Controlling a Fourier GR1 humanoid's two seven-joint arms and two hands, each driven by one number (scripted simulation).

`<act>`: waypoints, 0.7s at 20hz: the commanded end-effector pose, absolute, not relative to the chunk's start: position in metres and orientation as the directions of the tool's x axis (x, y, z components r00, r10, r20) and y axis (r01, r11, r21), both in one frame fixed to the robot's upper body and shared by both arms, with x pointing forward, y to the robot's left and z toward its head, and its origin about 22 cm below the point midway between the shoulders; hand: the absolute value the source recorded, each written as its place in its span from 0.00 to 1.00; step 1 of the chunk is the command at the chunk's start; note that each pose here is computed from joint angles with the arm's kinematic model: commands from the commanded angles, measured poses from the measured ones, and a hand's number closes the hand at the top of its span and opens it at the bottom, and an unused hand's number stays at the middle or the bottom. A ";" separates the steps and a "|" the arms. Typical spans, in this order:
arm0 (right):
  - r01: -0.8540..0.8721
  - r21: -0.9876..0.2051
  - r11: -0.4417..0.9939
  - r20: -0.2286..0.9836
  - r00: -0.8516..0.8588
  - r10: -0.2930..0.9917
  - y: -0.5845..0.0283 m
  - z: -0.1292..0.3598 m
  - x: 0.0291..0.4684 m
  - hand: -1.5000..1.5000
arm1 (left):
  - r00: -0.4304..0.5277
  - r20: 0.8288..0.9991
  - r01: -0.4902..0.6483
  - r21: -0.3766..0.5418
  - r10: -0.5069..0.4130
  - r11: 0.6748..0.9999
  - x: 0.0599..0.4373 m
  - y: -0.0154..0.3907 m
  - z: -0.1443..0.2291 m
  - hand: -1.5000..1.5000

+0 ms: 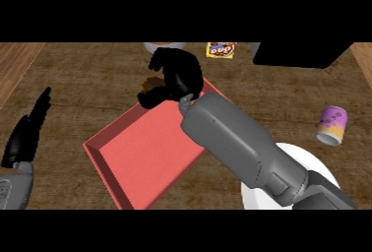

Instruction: Pick the sweet potato from the plate and place it in the cardboard box

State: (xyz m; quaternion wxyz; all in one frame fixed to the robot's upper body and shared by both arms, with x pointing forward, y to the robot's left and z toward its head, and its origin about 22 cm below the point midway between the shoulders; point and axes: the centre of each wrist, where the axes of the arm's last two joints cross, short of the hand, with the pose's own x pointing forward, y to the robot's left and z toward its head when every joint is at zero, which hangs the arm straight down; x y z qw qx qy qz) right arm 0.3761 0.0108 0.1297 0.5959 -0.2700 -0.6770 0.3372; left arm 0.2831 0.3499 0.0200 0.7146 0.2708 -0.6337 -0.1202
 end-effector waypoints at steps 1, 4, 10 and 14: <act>-0.052 -0.745 0.665 0.667 -0.070 0.742 0.003 0.101 0.380 0.00 | 0.143 0.839 -0.177 0.544 -0.525 0.820 0.288 0.340 0.024 0.50; -0.074 -0.725 0.684 0.688 -0.071 0.722 0.008 0.108 0.384 0.00 | 0.144 0.839 -0.146 0.542 -0.524 0.827 0.291 0.331 0.026 0.50; 0.017 -0.636 0.771 0.751 -0.212 0.625 0.013 0.125 0.389 0.00 | 0.153 0.838 -0.171 0.544 -0.523 0.821 0.284 0.339 0.023 0.50; 0.109 -0.530 0.841 0.808 -0.238 0.540 0.006 0.103 0.380 0.00 | 0.187 0.833 -0.175 0.550 -0.521 0.817 0.282 0.339 0.016 0.50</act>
